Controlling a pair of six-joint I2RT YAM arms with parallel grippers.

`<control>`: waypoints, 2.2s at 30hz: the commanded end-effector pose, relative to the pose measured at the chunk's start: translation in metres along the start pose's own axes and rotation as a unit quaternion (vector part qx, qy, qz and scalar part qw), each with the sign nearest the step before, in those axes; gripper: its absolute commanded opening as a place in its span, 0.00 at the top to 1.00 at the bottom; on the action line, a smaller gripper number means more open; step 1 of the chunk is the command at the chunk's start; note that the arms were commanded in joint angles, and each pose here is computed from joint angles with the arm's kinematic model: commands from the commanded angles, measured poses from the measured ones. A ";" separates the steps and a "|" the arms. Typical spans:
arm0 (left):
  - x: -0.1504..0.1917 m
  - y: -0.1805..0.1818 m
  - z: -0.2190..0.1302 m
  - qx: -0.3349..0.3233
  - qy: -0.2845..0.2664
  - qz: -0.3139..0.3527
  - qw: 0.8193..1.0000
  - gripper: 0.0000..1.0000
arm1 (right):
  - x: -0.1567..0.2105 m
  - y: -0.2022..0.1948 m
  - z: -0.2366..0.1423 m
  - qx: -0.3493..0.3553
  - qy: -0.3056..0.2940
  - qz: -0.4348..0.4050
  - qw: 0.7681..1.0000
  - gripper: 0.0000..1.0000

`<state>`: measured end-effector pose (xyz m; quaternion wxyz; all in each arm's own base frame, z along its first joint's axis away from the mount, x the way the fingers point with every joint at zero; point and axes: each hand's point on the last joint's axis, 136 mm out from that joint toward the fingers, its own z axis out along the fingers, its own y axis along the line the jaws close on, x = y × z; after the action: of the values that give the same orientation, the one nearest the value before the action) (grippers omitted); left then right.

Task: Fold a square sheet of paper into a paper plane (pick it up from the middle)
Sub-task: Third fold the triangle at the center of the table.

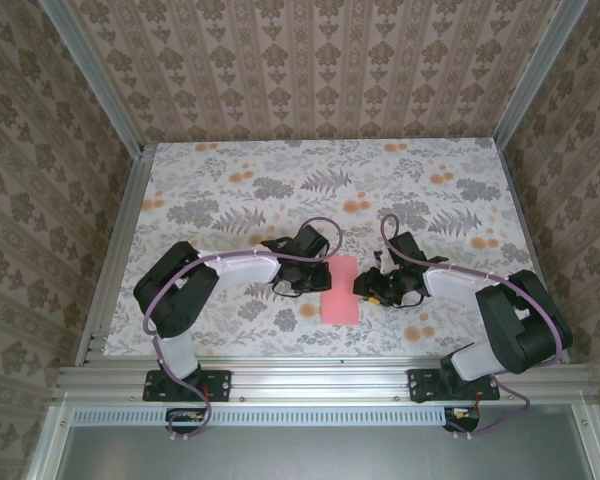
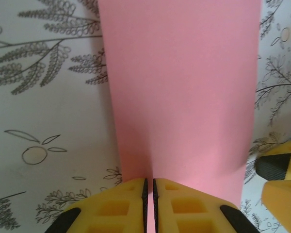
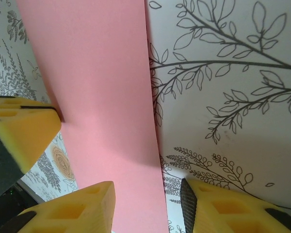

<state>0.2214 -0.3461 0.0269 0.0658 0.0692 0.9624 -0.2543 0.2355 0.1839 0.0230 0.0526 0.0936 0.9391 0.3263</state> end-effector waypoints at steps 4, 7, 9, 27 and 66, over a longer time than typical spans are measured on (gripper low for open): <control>0.009 0.014 0.006 -0.015 0.010 -0.011 1.000 0.86 | 0.003 0.008 0.001 -0.018 0.009 0.006 1.000 0.57; 0.010 0.018 0.007 -0.017 0.010 -0.013 1.000 0.86 | 0.004 0.008 0.004 -0.019 0.011 0.006 1.000 0.57; 0.012 0.020 0.009 -0.018 0.014 -0.013 1.000 0.86 | 0.003 0.008 0.005 -0.020 0.013 0.007 1.000 0.56; 0.016 0.023 0.010 -0.022 0.018 -0.011 1.000 0.87 | 0.001 0.023 0.009 -0.047 0.013 0.003 0.999 0.57; 0.067 -0.042 -0.047 -0.108 -0.076 0.325 0.936 0.45 | -0.012 0.024 0.008 -0.034 0.015 0.034 0.999 0.95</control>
<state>0.1478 -0.3640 0.0793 0.1947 0.2984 0.9163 -0.1828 0.2508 0.2044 0.0317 0.0325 0.1011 0.9297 0.3528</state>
